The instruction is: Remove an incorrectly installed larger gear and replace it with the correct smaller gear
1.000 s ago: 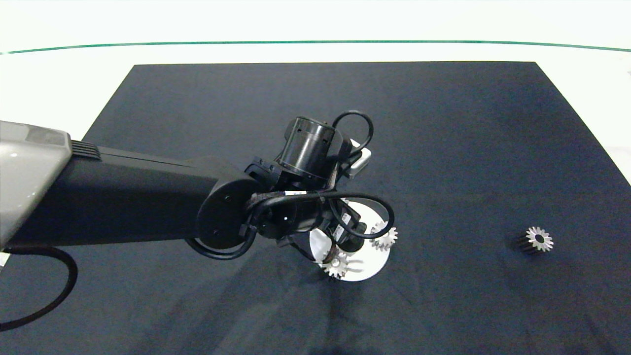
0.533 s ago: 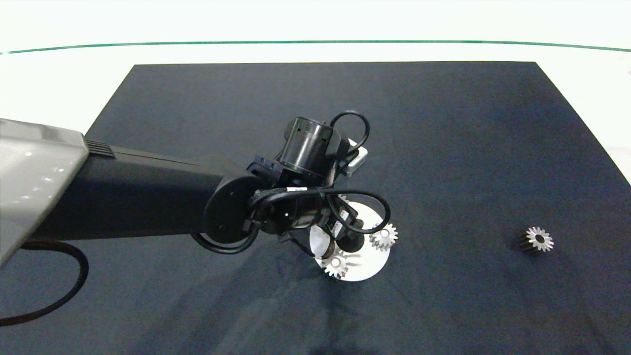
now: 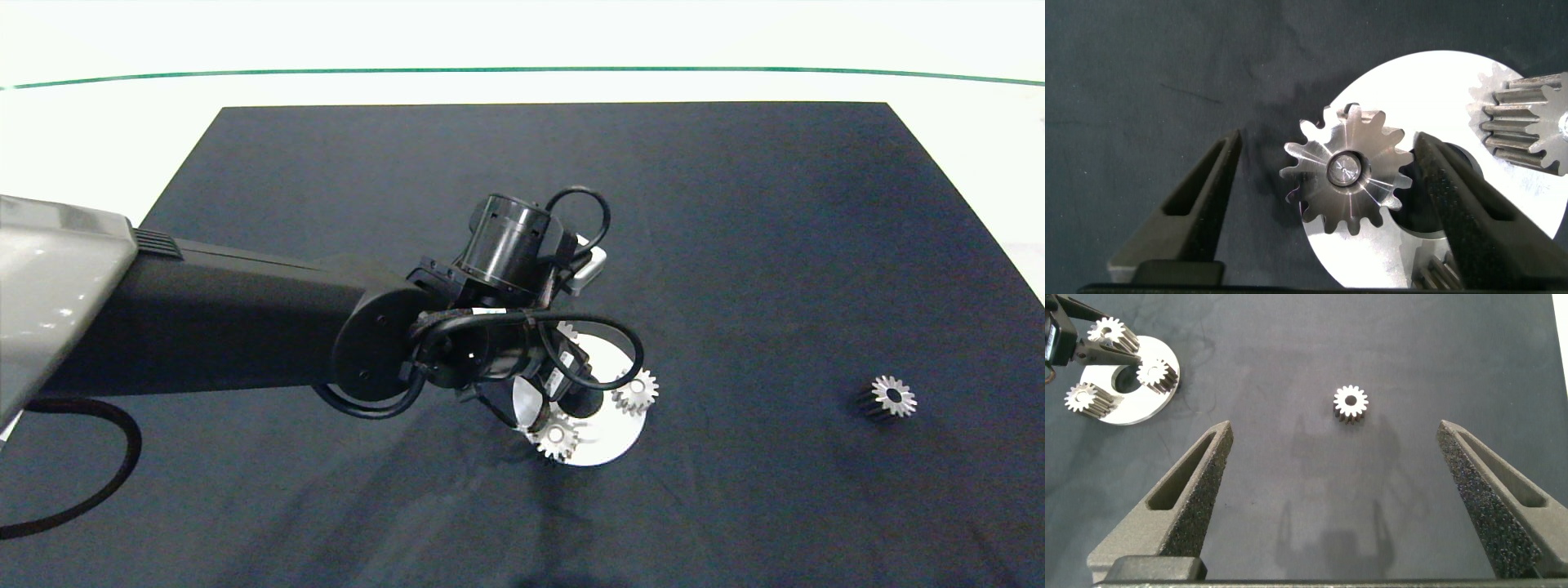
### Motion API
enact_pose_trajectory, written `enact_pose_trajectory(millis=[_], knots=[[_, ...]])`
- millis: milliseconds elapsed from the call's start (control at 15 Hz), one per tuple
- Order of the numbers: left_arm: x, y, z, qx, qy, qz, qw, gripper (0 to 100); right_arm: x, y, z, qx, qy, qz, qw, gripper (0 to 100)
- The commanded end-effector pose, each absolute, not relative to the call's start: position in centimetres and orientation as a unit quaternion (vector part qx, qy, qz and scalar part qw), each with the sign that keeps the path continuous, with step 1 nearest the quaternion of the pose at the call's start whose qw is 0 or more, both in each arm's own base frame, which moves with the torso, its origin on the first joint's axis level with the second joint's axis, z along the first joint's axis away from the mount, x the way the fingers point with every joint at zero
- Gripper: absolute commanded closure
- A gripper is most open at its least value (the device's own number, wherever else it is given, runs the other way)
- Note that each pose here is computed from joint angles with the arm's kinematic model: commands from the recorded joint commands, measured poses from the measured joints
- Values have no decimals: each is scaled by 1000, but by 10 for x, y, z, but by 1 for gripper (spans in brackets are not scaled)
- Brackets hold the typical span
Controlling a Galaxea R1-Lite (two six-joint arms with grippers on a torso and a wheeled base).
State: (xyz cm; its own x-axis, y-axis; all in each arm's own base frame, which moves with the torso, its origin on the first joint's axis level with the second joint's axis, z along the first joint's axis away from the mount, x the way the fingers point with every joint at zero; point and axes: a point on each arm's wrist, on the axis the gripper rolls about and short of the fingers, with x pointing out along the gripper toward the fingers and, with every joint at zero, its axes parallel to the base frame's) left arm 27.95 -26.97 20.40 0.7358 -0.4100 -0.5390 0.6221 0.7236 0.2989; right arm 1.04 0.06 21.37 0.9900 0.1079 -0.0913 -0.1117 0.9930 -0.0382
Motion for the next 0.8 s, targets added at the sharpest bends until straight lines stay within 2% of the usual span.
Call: enact_pose_trajectory(millis=[67,800], knots=[[279,-269,206,236,221,-286,902,22,11,1,214,-22,46,55,997,0],[278,-269,204,238,224,-286,901,44,10,1,214,-22,45,55,997,0]])
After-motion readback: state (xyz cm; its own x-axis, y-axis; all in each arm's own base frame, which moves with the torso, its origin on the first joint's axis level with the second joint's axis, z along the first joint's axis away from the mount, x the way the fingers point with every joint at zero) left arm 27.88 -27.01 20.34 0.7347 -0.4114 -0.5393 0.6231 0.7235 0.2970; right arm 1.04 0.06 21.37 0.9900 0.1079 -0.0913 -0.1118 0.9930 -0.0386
